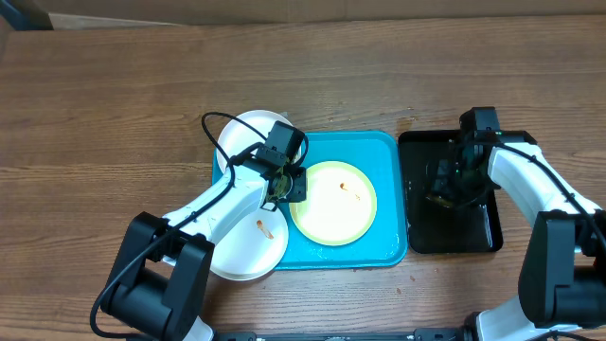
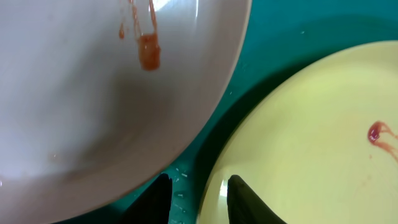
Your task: Clean dirty plates on tray and stack at the side
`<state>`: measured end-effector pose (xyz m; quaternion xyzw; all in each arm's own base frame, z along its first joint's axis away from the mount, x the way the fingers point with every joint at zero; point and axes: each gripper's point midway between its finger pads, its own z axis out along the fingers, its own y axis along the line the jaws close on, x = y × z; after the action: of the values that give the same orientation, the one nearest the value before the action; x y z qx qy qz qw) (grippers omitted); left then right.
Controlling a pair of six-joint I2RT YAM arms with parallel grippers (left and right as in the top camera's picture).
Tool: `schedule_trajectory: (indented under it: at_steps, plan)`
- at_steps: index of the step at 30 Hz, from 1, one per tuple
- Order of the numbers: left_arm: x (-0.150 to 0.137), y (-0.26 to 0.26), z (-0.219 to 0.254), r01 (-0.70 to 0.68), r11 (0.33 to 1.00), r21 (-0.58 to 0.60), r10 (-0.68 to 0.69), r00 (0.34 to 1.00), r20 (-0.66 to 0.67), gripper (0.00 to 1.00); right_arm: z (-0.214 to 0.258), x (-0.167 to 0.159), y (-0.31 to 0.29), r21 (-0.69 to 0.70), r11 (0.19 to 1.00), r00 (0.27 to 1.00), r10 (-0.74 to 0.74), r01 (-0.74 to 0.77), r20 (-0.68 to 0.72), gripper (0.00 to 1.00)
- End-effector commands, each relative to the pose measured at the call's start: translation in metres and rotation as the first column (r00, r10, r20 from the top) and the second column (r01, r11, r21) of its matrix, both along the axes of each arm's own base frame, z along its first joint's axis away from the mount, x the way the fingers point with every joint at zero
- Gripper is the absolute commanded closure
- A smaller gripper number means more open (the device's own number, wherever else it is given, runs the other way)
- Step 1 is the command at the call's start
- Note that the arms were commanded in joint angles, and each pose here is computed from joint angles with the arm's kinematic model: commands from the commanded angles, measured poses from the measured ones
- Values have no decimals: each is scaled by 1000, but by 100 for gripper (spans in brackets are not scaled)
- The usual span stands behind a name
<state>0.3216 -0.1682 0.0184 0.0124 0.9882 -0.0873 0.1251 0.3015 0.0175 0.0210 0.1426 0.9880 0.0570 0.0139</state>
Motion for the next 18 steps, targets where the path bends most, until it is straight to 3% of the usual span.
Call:
schedule_trajectory:
  at_steps: [1, 7, 18]
  plan:
    - [-11, -3, -6, 33, 999, -4, -33, 999, -40, 68, 0, 9, 0, -5, 1000, 999, 5, -5, 38, 40]
    - [-13, -2, -7, 34, 999, -2, -34, 998, -49, 75, 2, 32, -19, -116, 993, 991, -1, 16, 131, 31]
    - [-15, -1, -9, 26, 1000, 0, -26, 998, -58, 67, -9, 44, -30, -169, 984, 987, -34, 60, 154, 33]
